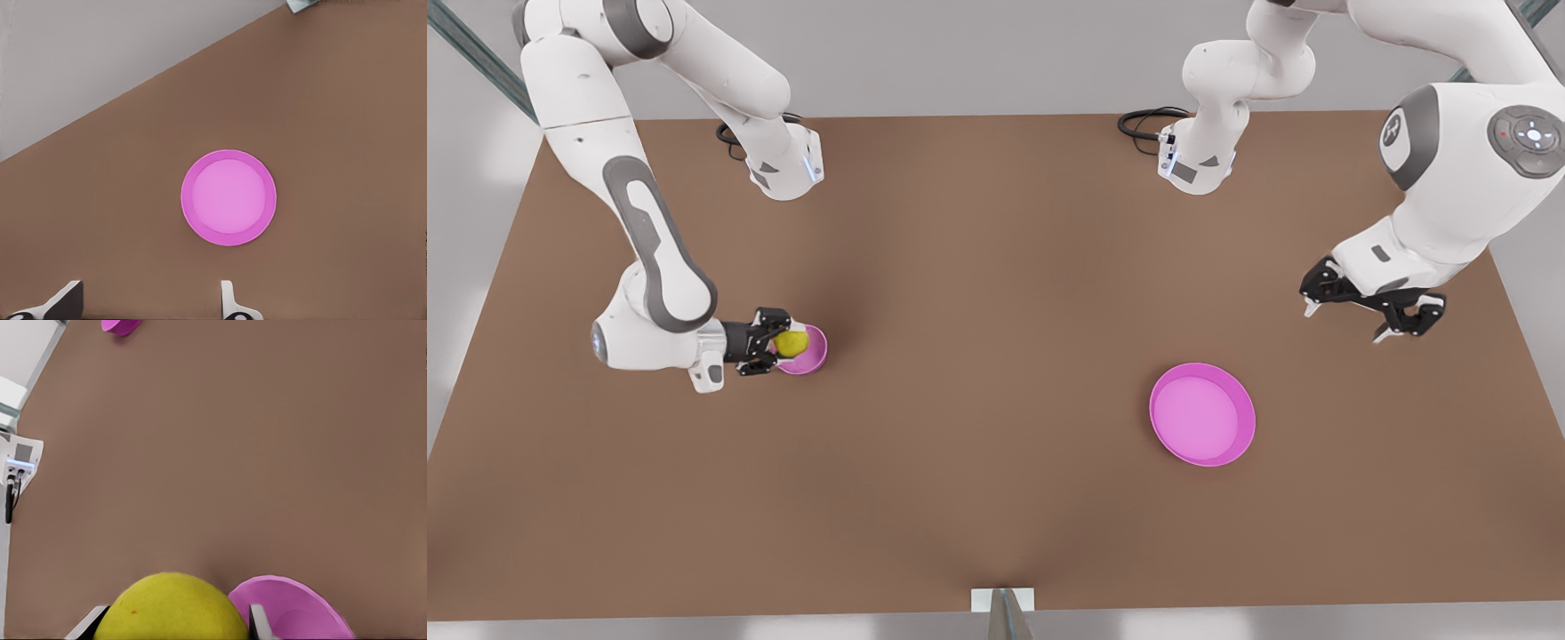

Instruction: Use the left arm to pick up the apple from the plate, transfer it to the gripper of the right arm, and then use the right arm to place it into the bowl

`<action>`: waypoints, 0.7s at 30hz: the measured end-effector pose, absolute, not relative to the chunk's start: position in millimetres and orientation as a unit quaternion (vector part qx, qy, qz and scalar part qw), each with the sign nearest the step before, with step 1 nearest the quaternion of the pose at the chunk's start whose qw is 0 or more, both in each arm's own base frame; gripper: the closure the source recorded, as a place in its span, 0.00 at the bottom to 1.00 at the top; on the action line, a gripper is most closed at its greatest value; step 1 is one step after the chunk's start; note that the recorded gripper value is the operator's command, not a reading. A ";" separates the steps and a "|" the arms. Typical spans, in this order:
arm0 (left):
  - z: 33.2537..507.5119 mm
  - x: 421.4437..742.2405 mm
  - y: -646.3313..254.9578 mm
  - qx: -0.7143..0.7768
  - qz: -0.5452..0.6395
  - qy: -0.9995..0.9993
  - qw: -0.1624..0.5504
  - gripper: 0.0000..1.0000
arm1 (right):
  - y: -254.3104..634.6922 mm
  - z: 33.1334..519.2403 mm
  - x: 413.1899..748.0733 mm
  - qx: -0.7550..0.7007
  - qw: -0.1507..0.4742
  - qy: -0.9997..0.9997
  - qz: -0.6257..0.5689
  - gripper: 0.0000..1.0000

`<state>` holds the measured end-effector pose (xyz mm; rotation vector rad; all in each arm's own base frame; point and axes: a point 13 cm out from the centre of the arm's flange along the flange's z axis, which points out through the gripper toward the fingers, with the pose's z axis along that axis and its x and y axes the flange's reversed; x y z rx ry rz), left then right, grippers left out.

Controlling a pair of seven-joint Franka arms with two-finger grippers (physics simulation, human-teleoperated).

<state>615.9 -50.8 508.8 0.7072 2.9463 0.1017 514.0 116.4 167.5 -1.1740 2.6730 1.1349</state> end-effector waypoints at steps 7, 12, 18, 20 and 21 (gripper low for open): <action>507.8 613.9 -51.4 0.160 0.028 0.985 0.053 0.00 | 118.3 152.3 516.1 -0.446 -0.008 0.847 0.288 0.36; 503.6 615.3 -50.5 0.122 0.026 0.991 0.050 0.00 | 109.6 140.0 523.2 -0.471 -0.006 0.846 0.251 0.35; 502.3 616.2 -51.1 0.089 0.025 0.994 0.051 0.00 | 103.8 132.9 528.7 -0.481 -0.002 0.846 0.230 0.00; 502.1 616.2 -51.0 0.080 0.025 0.995 0.051 0.00 | 103.1 132.1 530.0 -0.482 -0.001 0.846 0.228 0.00; 502.1 616.2 -51.0 0.075 0.024 0.996 0.051 0.00 | 102.7 132.3 531.0 -0.482 0.000 0.847 0.226 0.00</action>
